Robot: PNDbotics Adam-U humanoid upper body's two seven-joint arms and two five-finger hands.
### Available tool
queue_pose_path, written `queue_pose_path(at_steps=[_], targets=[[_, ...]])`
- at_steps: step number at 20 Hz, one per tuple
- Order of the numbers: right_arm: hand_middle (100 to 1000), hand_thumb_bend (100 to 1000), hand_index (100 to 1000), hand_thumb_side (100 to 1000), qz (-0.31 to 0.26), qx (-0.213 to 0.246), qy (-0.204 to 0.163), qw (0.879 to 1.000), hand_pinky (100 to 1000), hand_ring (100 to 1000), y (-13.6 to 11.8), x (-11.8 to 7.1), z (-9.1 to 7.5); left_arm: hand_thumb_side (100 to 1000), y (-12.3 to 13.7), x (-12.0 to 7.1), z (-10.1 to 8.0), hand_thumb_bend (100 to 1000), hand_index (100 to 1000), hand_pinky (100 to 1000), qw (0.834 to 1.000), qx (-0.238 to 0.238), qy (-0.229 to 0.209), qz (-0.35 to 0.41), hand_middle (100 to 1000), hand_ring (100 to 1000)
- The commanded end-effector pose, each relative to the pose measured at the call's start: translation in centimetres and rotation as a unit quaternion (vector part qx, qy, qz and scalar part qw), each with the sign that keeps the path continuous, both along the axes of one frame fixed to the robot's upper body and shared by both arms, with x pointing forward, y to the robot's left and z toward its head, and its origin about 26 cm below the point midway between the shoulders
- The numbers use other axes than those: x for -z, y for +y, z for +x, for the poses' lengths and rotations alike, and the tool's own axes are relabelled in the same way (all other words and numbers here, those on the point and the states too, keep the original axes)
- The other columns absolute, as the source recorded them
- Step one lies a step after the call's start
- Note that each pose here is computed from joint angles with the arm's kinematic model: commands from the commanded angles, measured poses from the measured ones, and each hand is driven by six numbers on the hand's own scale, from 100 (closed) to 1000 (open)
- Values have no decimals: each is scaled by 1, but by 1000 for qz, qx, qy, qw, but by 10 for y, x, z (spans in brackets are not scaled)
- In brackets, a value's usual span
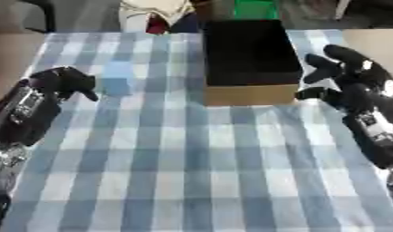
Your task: Pick up objects on the table and place them in the box.
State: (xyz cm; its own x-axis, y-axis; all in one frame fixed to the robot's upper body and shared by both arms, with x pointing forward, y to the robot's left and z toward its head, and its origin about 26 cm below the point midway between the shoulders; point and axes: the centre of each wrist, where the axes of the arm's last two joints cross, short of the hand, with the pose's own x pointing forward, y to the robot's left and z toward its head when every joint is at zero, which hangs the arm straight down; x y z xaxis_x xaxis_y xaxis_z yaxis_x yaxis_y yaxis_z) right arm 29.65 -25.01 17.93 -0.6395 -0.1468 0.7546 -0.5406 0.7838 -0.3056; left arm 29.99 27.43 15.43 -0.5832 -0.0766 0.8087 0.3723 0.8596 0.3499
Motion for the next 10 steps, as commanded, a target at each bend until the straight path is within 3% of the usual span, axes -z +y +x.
queue_pose_path(at_steps=[1, 8, 10], targets=[[675, 100, 935, 526, -7, -2, -13, 1000, 731, 1000, 0, -8, -3, 740, 4, -12, -3, 196, 649, 957, 1000, -2, -25, 9, 604, 588], [674, 100, 935, 525, -10, -3, -12, 1000, 730, 1000, 0, -7, -3, 654, 18, -30, -7, 207, 664, 944, 996, -11, -70, 47, 618, 599], [674, 100, 935, 526, -11, -2, -11, 1000, 730, 1000, -1, -7, -3, 579, 25, -40, -8, 228, 675, 928, 992, -16, -95, 76, 632, 611]])
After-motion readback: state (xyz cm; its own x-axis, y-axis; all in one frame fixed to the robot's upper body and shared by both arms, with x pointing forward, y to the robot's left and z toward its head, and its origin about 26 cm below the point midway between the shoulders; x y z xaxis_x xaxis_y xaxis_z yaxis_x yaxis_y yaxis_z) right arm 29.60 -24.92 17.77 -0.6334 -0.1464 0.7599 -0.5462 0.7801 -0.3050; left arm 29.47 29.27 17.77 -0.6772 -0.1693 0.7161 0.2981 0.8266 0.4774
